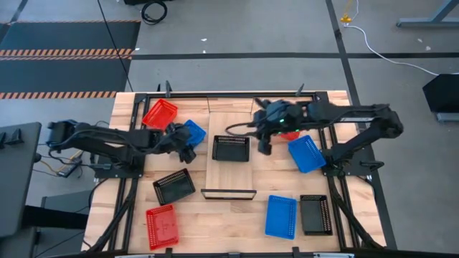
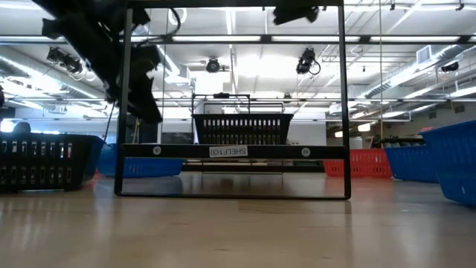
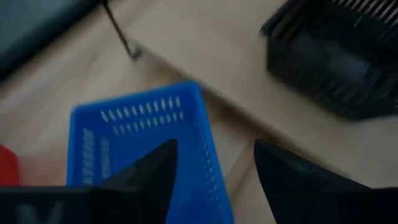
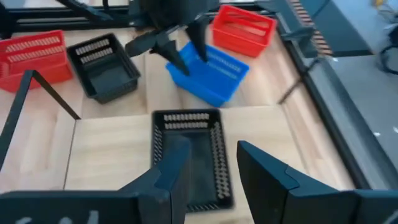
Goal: Stack baskets on shelf by color
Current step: Put the left blue bin on the shelf
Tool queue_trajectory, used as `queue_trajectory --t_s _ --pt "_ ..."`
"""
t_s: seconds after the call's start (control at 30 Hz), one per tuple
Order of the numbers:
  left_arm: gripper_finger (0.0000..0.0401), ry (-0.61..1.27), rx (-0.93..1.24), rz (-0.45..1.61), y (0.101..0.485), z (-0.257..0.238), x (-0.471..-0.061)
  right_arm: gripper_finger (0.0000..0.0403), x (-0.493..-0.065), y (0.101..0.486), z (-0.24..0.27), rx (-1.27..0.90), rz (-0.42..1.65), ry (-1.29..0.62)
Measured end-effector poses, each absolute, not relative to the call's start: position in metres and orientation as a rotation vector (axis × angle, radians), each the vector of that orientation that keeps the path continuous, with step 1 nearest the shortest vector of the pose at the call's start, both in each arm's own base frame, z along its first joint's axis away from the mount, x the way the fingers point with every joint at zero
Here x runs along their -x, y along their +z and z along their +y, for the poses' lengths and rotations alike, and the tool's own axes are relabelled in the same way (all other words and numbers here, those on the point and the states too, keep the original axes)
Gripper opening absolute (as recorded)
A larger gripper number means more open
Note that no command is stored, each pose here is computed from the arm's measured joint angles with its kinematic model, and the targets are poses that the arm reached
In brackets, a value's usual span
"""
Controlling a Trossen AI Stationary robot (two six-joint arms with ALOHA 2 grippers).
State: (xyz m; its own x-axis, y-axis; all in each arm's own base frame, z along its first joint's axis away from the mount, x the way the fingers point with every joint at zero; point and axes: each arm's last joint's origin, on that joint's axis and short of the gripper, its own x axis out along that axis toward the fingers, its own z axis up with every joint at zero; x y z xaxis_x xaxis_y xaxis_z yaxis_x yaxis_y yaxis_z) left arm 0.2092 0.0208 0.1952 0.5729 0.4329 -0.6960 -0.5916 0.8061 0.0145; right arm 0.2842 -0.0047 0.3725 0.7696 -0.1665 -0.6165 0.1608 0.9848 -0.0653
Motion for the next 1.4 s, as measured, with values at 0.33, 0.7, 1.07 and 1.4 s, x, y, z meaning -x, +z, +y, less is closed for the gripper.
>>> queue_trajectory --t_s 0.33,0.7,1.07,1.4 --pt "0.0238 0.587 0.274 0.914 0.166 0.031 -0.220 0.0138 -0.245 0.393 -0.010 -0.013 0.653 -0.252" --pt "0.0157 0.629 0.208 1.021 0.149 0.044 -0.221 0.0137 -0.246 0.389 -0.010 -0.003 0.687 -0.253" --pt "0.0011 0.616 0.173 1.019 0.173 0.042 -0.220 0.0137 -0.242 0.384 -0.010 0.014 0.759 -0.250" --pt "0.0008 0.531 -0.250 0.877 0.238 0.021 -0.253 0.0137 -0.240 0.383 -0.011 0.007 0.776 -0.255"
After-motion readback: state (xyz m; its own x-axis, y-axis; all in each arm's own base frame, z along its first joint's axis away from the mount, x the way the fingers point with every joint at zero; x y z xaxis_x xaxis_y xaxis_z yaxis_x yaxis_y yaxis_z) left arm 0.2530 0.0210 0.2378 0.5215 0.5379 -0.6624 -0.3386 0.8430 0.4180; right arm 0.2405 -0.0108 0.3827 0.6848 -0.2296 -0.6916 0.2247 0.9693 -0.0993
